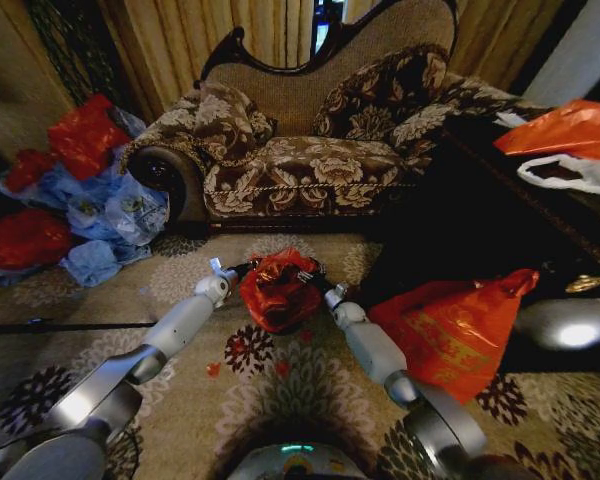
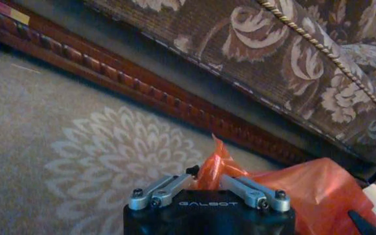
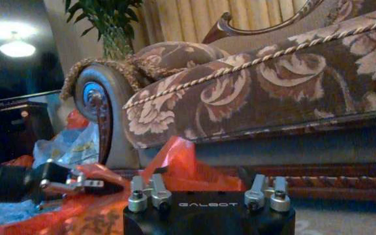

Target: Place a garbage bag over the trash bin.

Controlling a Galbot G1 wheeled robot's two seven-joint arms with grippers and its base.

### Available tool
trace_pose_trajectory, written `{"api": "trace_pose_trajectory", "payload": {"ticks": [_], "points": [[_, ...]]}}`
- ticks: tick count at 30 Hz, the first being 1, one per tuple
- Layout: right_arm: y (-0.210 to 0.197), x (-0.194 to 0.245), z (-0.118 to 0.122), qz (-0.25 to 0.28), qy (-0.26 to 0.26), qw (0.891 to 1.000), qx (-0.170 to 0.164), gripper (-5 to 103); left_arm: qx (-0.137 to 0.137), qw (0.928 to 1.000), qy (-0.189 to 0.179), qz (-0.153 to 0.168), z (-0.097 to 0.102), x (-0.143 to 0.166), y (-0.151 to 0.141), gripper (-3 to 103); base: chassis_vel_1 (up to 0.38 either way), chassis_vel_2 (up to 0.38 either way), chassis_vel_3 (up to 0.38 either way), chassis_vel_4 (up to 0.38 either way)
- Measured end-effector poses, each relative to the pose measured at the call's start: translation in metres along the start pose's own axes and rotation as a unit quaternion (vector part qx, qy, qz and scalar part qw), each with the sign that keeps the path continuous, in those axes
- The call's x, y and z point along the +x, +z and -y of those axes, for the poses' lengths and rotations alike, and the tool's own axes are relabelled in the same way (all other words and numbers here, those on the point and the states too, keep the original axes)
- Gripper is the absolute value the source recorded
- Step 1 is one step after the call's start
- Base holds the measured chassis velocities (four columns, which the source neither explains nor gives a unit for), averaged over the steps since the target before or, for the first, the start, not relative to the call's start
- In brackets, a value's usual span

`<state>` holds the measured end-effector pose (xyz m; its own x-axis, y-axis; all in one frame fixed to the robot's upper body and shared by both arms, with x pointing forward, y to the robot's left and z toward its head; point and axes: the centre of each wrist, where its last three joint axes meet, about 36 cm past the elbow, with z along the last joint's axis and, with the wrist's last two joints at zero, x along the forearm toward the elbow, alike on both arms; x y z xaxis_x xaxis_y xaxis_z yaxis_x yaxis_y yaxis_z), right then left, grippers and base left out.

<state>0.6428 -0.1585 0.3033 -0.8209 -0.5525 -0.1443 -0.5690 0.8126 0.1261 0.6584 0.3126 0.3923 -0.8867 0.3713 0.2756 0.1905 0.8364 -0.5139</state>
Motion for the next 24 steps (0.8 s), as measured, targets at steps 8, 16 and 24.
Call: {"api": "trace_pose_trajectory", "payload": {"ticks": [8,16,24], "points": [[0.009,-0.003,0.012,-0.029,0.036,0.999,-0.013,36,-0.007,1.0,0.001,-0.002,-0.003,-0.013,0.006,1,0.0,0.0,0.0,0.0],[0.024,0.008,0.015,-0.055,0.049,0.997,-0.01,9,-0.027,0.9996,0.005,-0.01,-0.006,-0.024,0.009,1,0.0,0.0,0.0,0.0],[0.045,0.024,0.006,-0.083,0.041,0.996,-0.007,0,-0.04,0.999,-0.006,-0.02,-0.017,-0.021,0.014,1,0.0,0.0,0.0,0.0]]}}
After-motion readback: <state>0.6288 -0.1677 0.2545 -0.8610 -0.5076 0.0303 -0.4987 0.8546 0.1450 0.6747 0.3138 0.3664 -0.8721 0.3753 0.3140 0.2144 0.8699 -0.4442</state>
